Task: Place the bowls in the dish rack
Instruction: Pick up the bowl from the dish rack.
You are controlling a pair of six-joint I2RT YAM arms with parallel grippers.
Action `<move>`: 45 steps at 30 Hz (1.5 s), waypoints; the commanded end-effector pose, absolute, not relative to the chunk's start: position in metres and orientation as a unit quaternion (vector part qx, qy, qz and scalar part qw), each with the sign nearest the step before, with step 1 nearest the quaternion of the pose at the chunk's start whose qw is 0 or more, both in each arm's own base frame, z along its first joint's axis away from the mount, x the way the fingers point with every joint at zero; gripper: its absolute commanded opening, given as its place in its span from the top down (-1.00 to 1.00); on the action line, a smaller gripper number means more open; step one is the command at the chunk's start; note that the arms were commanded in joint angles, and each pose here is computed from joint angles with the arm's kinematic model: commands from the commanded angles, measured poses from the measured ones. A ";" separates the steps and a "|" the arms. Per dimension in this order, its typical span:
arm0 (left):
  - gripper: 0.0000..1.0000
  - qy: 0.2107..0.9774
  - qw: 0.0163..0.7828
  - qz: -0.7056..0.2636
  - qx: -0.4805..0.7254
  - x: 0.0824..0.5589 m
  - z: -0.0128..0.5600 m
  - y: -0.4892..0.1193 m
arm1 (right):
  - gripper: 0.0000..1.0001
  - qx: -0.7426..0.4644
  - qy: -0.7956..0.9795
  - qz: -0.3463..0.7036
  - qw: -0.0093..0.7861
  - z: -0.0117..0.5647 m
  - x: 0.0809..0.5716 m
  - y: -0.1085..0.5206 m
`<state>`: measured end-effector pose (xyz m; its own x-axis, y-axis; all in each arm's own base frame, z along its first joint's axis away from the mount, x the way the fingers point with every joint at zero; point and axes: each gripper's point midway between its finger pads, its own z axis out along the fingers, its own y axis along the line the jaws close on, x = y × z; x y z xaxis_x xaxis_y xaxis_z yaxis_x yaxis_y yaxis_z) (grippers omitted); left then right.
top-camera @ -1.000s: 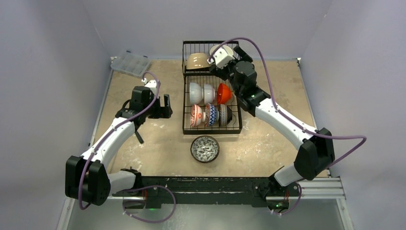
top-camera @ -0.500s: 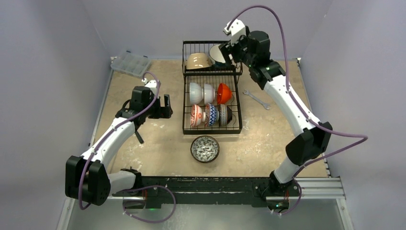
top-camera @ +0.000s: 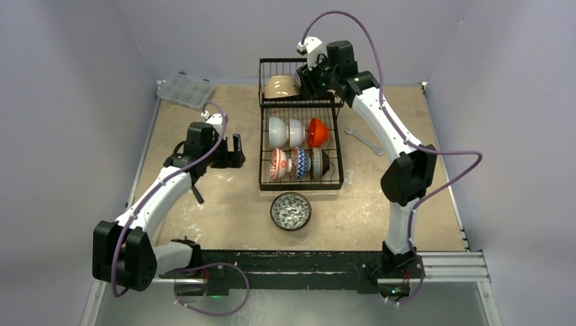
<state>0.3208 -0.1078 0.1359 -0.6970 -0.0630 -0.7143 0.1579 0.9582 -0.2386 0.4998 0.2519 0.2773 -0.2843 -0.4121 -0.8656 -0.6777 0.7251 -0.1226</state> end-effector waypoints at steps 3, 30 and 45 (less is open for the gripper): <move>-0.79 0.903 0.401 -0.152 0.027 0.325 0.141 -0.110 | 0.04 -0.346 0.789 0.152 0.485 0.293 0.490 0.253; -0.77 0.850 0.475 -0.229 -0.018 0.350 0.236 -0.131 | 1.00 -0.350 0.763 0.119 0.530 0.334 0.485 0.244; -0.75 0.740 0.544 -0.392 -0.051 0.354 0.395 -0.166 | 1.00 -0.365 0.680 0.192 0.606 0.402 0.434 0.253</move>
<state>0.3565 -0.1520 0.3465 -0.4255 -0.4191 -0.8021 0.2704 0.7870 -0.5546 0.4523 0.2412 0.3339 -0.1943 -0.3672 -0.9096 -0.6915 0.7090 -0.1386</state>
